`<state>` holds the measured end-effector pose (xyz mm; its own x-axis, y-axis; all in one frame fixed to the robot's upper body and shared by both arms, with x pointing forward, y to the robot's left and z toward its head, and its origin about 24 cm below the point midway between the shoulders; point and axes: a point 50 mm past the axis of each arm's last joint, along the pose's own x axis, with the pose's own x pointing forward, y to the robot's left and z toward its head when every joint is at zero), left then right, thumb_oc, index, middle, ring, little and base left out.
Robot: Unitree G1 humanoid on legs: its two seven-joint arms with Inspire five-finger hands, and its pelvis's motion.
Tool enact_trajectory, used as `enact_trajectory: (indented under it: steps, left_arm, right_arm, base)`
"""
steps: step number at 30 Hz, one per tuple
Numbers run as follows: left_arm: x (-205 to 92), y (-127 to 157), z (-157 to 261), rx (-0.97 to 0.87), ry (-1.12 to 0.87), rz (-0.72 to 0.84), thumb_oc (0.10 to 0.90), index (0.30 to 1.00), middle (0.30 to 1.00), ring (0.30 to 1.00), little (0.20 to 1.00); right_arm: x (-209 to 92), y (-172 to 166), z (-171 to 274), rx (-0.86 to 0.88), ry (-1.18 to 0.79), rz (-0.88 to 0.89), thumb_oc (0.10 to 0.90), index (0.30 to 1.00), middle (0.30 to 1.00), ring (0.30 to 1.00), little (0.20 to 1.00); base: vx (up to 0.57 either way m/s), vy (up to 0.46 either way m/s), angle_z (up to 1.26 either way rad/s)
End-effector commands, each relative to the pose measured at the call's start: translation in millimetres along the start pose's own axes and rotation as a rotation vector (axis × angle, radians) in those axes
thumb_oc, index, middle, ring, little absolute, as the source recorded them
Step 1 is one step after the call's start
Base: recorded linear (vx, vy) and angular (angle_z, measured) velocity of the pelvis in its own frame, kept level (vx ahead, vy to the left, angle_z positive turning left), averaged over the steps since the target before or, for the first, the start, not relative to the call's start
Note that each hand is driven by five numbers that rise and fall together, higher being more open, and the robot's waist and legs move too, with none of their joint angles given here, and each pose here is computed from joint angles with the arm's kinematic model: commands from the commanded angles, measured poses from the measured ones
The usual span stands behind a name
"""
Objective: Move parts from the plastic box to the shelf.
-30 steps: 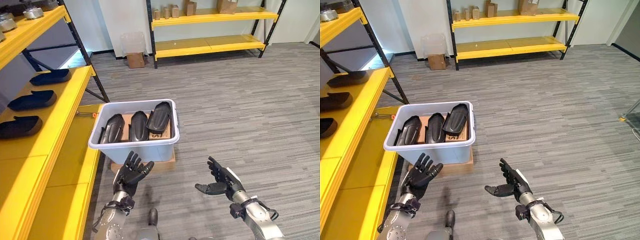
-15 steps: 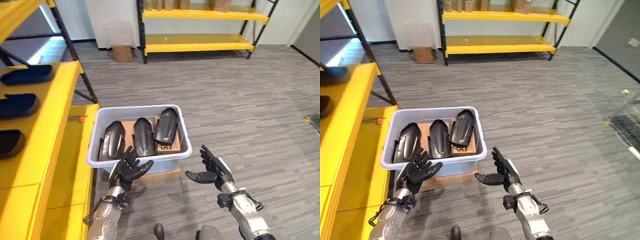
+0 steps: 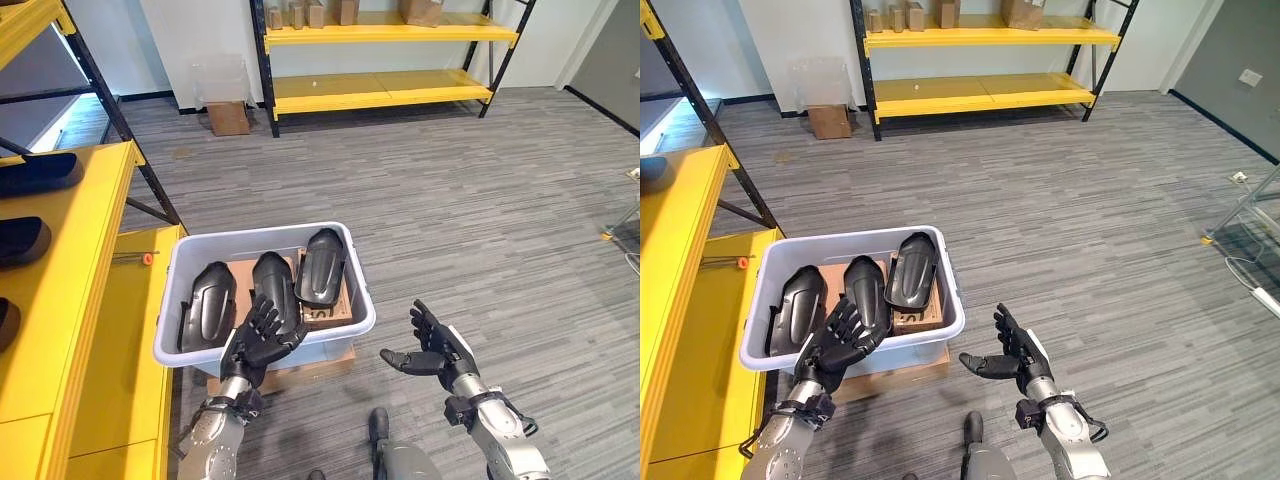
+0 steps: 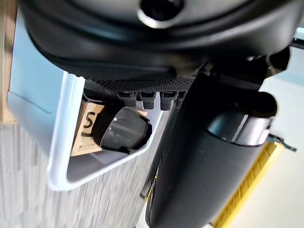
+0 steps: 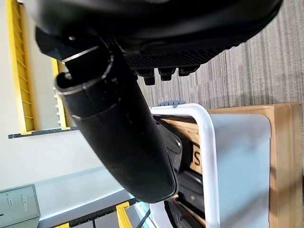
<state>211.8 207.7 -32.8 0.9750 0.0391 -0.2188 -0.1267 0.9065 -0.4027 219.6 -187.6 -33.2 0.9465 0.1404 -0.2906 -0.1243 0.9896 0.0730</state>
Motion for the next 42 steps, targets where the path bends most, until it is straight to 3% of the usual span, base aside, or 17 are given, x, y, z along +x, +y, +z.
enact_trajectory:
  steps: [1,8,18,22,33,42]
  left_arm:
    - [14.8,-25.0,53.1,-0.013,-0.268,-0.128,0.9,1.0,1.0,1.0,1.0]
    - [10.9,-28.3,50.8,-0.016,-0.241,-0.173,0.9,1.0,1.0,1.0,1.0]
    - [22.4,-36.4,47.0,-0.067,-0.207,-0.218,0.9,1.0,1.0,1.0,1.0]
    - [19.0,-33.8,37.1,-0.054,-0.158,-0.251,0.9,1.0,1.0,1.0,1.0]
    - [21.4,-23.7,43.7,0.02,-0.18,-0.199,0.9,1.0,1.0,1.0,1.0]
    - [17.2,-16.3,42.8,0.018,-0.153,-0.195,0.9,1.0,1.0,1.0,1.0]
  right_arm:
    - [13.0,-4.2,47.8,-0.028,-0.219,-0.015,0.9,1.0,1.0,1.0,1.0]
    - [8.3,-15.2,73.4,-0.182,-0.355,-0.087,0.9,1.0,1.0,1.0,1.0]
    - [8.4,-22.5,180.2,-0.59,-0.751,-0.104,0.9,1.0,1.0,1.0,1.0]
    - [8.8,-15.7,201.4,-0.586,-0.776,-0.044,0.9,1.0,1.0,1.0,1.0]
    - [5.5,14.1,215.2,-0.772,-0.873,0.12,0.9,1.0,1.0,1.0,1.0]
    - [22.5,40.7,228.1,-0.934,-0.848,0.247,0.9,1.0,1.0,1.0,1.0]
  base:
    - [0.15,-0.102,-0.21]
    - [0.21,-0.169,-0.07]
    - [0.17,-0.098,-0.04]
    - [0.19,0.288,0.14]
    - [0.09,0.167,-0.06]
    - [0.06,0.041,0.16]
